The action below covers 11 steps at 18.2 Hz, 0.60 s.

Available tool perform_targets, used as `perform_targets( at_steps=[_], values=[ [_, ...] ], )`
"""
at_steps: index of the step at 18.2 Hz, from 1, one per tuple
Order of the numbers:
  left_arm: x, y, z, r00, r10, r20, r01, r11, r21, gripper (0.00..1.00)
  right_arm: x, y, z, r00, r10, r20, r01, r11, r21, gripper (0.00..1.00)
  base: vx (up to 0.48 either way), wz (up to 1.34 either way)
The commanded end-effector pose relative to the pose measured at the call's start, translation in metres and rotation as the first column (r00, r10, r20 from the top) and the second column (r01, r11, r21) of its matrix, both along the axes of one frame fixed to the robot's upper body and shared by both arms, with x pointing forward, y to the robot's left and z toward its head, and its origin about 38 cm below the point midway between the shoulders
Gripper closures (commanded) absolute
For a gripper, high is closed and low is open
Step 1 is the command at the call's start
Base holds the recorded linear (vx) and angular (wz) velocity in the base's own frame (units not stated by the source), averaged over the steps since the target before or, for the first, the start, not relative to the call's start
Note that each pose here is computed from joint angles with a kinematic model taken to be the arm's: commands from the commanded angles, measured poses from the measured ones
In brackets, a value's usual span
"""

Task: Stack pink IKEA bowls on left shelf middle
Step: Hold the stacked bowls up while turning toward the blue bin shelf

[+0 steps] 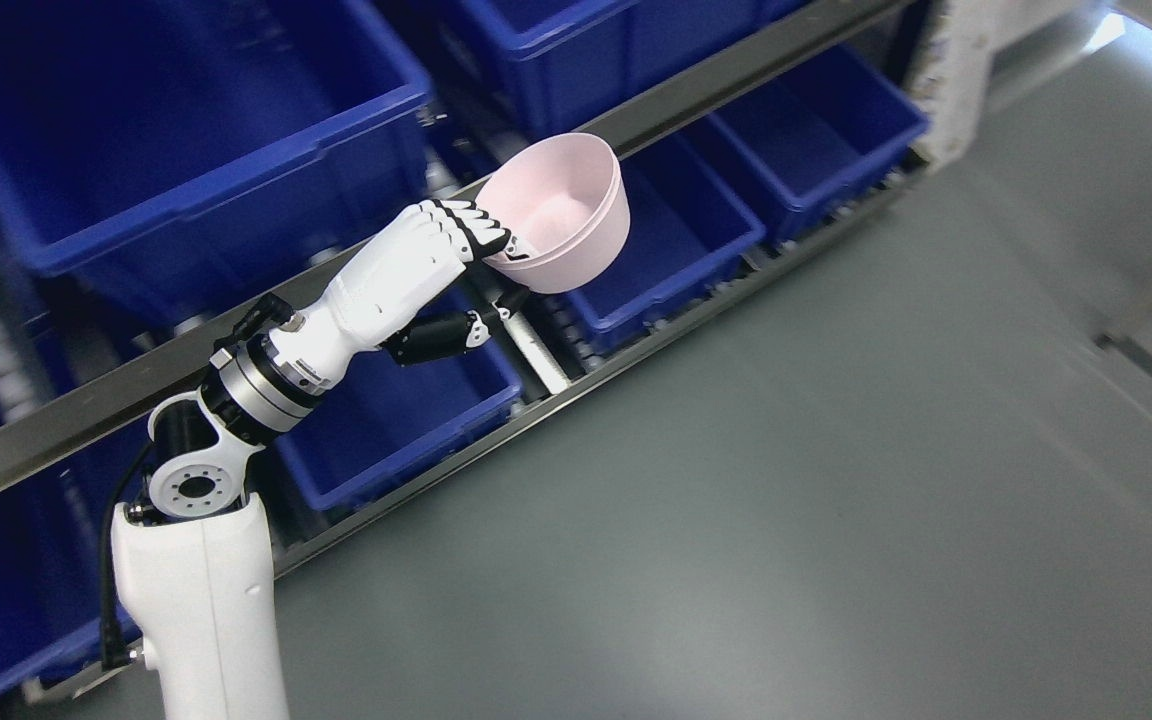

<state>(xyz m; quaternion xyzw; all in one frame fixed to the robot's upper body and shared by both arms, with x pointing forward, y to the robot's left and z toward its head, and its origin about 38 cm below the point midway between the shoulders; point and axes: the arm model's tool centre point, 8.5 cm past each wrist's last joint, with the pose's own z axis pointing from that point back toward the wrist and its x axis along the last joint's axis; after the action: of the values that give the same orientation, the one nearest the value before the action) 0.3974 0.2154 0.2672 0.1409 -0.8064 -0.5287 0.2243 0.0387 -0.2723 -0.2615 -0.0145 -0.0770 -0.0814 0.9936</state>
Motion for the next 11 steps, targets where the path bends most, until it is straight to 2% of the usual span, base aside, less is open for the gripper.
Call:
perform_targets(
  at_steps=[1,6,8,11],
  values=[
    [0.0,0.005,0.0,1.0,0.008,-0.002,-0.008,1.0,0.015,0.96,0.0,-0.011,0.001,1.0,0.001,0.001,-0.001,1.0,-0.017,0.0,-0.079,1.29],
    [-0.001,-0.006,0.001,1.0,-0.024,0.003,0.024,0.999,0.026,0.96,-0.001,-0.011,0.001,1.0,0.001,0.0,-0.001,1.0,-0.017,0.0,0.004,1.11],
    [-0.004,-0.037,-0.003,0.994,-0.113,-0.01,0.113,0.992,0.055,0.96,0.0,-0.011,0.001,1.0,0.001,0.001,-0.001,1.0,-0.017,0.0,0.069,0.66],
    [-0.003,-0.062,0.002,0.985,-0.173,-0.02,0.174,0.982,0.072,0.96,0.0,-0.011,0.001,1.0,0.001,0.001,-0.001,1.0,-0.017,0.0,0.074,0.37]
  ],
)
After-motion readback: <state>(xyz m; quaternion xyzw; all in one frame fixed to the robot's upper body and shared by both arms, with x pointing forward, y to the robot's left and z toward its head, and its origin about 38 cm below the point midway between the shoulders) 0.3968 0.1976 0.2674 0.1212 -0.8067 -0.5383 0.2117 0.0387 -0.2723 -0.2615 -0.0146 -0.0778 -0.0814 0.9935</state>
